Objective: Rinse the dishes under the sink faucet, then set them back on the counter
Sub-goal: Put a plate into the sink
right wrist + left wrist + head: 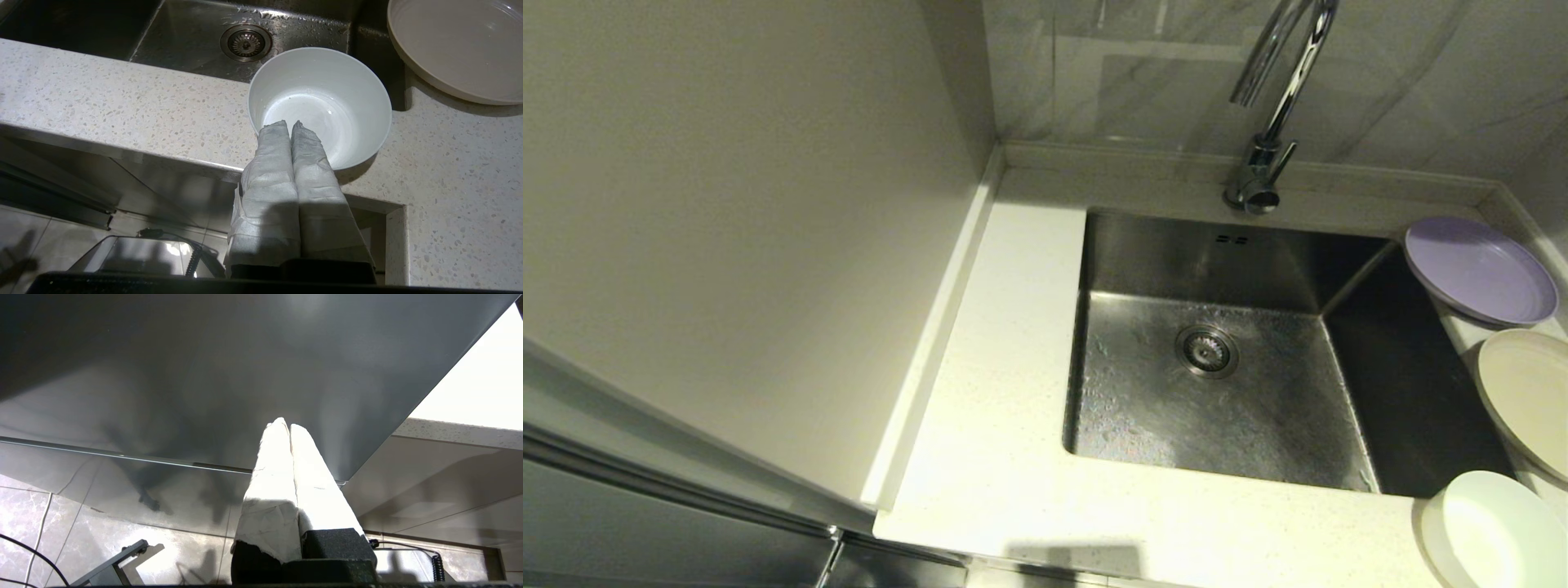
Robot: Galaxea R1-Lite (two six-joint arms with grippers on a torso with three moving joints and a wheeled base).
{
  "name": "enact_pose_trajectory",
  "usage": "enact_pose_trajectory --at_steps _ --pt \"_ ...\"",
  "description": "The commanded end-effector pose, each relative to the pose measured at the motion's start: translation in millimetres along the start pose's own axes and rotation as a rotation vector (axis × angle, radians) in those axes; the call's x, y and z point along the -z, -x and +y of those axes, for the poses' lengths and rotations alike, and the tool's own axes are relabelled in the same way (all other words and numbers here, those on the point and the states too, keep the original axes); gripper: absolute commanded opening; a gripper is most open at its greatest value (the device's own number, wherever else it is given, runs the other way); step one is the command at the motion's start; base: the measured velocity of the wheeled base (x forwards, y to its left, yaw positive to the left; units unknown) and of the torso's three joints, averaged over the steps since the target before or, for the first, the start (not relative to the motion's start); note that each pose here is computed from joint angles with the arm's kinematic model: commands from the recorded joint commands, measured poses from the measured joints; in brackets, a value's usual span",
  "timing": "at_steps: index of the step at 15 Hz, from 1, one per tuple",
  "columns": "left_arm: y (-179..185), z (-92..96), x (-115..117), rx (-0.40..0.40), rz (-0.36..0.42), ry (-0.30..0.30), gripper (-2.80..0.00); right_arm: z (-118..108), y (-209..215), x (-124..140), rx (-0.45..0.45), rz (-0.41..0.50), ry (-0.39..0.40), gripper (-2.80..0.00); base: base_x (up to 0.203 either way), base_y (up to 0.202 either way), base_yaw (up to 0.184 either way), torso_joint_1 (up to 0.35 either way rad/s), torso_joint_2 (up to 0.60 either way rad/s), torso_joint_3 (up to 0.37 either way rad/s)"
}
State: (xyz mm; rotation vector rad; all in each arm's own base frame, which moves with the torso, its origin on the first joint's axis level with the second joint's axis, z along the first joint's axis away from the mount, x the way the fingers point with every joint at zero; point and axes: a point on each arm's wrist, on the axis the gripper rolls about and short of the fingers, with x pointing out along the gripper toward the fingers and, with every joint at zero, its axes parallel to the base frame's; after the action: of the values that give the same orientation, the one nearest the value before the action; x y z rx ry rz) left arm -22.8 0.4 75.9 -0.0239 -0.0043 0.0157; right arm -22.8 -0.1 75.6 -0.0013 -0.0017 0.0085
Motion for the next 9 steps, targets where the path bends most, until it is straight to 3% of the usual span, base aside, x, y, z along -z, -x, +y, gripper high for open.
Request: enact_pose_trajectory --at_steps 1,9 --pt "0.2 0.0 0.0 -0.001 -0.004 0.001 -2.80 0.0 0.0 0.0 -0.001 0.000 0.000 -2.80 0.000 0.000 0.000 0.000 0.00 0.000" --pt "0.2 0.0 0.0 -0.001 -0.004 0.001 -2.80 0.1 0.0 0.0 -0.004 0.000 0.000 -2.80 0.000 0.000 0.000 0.000 0.00 0.000"
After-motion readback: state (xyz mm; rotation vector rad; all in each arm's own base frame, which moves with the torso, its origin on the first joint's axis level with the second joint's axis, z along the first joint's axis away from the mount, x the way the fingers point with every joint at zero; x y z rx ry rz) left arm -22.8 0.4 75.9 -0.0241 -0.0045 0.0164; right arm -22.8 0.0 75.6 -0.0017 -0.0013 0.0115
